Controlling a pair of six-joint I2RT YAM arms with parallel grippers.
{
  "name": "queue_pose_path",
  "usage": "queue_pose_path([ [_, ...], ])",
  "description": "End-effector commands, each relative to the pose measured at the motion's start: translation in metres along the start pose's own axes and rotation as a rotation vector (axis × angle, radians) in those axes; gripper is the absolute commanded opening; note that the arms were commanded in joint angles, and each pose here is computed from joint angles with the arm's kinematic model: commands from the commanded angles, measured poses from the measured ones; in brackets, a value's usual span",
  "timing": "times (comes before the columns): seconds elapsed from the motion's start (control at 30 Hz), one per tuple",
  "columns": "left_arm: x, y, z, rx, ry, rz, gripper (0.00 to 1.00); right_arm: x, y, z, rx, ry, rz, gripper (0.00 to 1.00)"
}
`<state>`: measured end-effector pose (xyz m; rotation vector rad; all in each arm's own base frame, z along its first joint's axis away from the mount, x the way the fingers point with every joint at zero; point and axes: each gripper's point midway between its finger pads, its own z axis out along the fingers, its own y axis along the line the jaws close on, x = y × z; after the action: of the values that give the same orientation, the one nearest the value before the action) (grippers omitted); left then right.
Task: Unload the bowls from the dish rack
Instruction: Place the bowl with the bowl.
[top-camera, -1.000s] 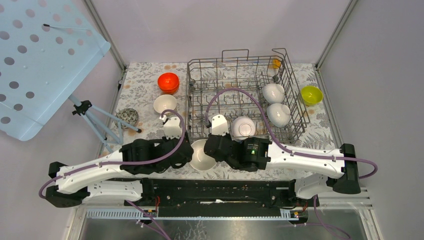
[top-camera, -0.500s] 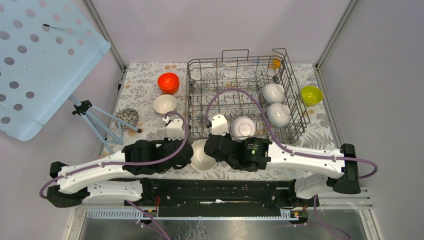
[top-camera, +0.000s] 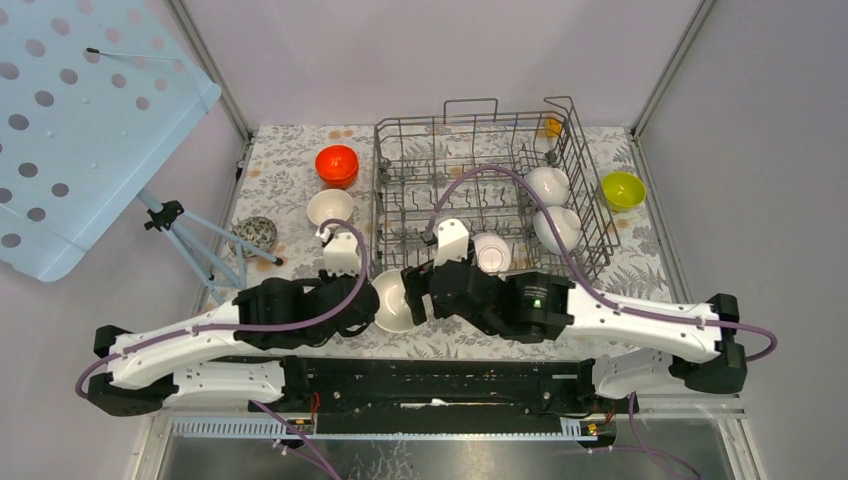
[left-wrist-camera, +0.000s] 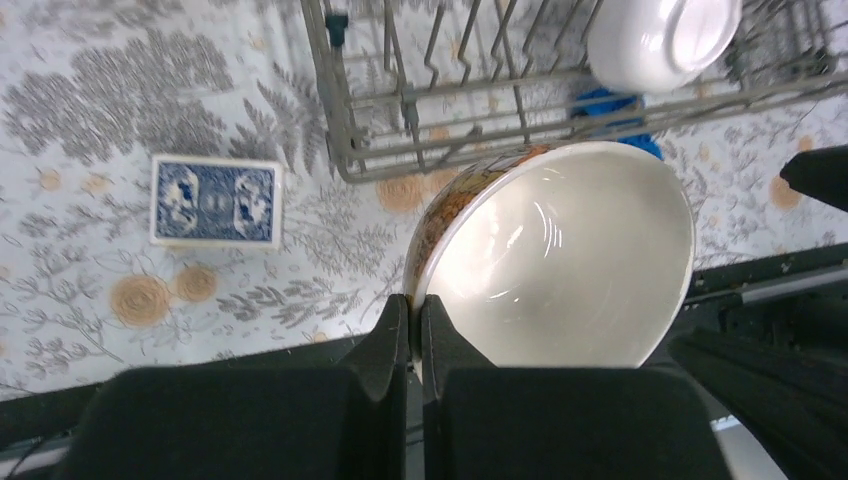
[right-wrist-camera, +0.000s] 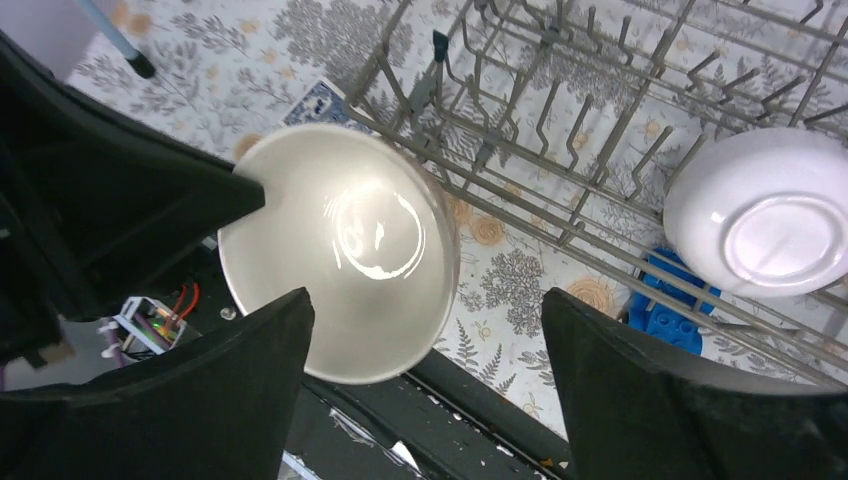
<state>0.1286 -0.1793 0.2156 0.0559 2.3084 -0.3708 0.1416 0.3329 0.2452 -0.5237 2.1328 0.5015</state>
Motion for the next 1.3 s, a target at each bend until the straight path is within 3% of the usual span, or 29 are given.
queue_pose_path([
  [0.0,-0.08,-0.01,-0.03,0.024,-0.248,-0.093,0.0,-0.039,0.007,-0.029,-0.085,-0.101,0.064,0.96],
  [0.27,-0.172,0.016,-0.041,-0.136,-0.47,-0.094,0.0,-0.044,-0.003,-0.05,-0.154,-0.169,0.073,1.0],
  [0.43,-0.215,0.047,0.001,-0.166,-0.442,-0.174,0.0,-0.032,-0.004,-0.049,-0.195,-0.174,0.059,1.0],
  [0.63,-0.247,0.096,0.045,-0.205,-0.439,-0.382,0.0,-0.013,-0.01,-0.047,-0.23,-0.184,0.048,1.0],
  [0.8,-0.248,0.155,0.098,-0.258,-0.363,-0.602,0.0,0.011,-0.02,-0.035,-0.205,-0.167,0.083,1.0],
  [0.93,-0.241,0.184,0.128,-0.307,-0.319,-0.694,0.0,0.028,-0.028,-0.026,-0.169,-0.141,0.108,1.0],
  [1.27,-0.214,0.216,0.177,-0.446,-0.154,-0.839,0.0,0.036,-0.025,-0.013,-0.157,-0.135,0.133,1.0],
])
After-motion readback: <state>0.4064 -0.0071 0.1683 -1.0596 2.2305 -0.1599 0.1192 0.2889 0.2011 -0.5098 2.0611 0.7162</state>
